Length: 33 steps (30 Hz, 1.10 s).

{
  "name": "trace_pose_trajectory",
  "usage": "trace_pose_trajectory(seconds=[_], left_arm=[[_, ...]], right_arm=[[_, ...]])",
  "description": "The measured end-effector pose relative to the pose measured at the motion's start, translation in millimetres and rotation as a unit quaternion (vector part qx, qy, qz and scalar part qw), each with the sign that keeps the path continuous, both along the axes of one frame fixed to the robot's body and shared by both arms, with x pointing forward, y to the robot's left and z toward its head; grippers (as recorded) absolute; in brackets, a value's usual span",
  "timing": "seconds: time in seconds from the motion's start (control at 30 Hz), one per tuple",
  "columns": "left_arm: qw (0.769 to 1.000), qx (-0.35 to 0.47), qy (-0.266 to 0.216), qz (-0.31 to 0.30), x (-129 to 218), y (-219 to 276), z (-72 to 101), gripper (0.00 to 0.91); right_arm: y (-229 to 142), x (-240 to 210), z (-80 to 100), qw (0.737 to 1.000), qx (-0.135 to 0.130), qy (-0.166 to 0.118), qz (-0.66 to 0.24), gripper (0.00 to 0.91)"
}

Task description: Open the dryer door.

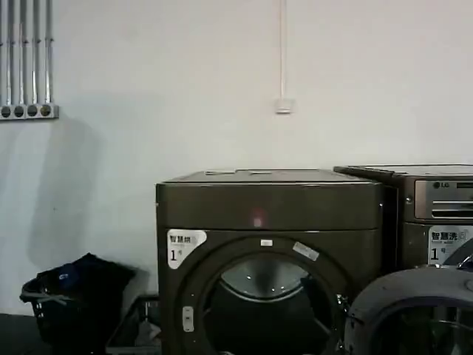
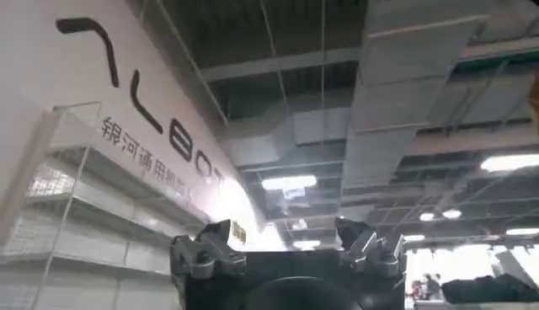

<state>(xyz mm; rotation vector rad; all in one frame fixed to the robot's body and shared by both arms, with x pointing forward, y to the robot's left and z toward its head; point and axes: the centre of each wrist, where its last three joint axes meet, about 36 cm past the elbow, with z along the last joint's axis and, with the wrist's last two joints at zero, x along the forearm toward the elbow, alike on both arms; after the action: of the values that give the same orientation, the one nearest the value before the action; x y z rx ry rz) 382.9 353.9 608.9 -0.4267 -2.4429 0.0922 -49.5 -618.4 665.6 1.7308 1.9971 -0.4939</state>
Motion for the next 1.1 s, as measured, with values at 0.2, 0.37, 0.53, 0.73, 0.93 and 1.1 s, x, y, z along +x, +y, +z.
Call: trace_pose_trajectory(seconds=[0.2,0.37,0.53,0.73,0.93,1.1], left_arm=[[0.998,0.025,0.025,0.046,5,5,13.2,0.907],[0.996,0.036,0.043,0.066,10,8,25.9,0.907],[0.993,0.04,0.07,0.091,18,15,39.3,0.907],[0.989,0.055,0.092,0.101,23,20,45.1,0.907],[0.981,0.068,0.13,0.125,27,22,40.4,0.907],[0.974,0.088,0.149,0.143,29,25,36.0,0.907]], right_arm=[[-6,7,-1.4,1.0,0.003,0.0,0.007,0.907],[-9,11,-1.4,1.0,0.004,-0.001,0.012,0.907],[-11,15,-2.7,1.0,0.006,-0.002,0.015,0.907],[-10,20,-4.9,1.0,0.007,-0.002,0.02,0.907],[-10,21,-9.1,1.0,0.012,-0.003,0.02,0.907],[-11,19,-12.9,1.0,0.016,-0.004,0.016,0.907]])
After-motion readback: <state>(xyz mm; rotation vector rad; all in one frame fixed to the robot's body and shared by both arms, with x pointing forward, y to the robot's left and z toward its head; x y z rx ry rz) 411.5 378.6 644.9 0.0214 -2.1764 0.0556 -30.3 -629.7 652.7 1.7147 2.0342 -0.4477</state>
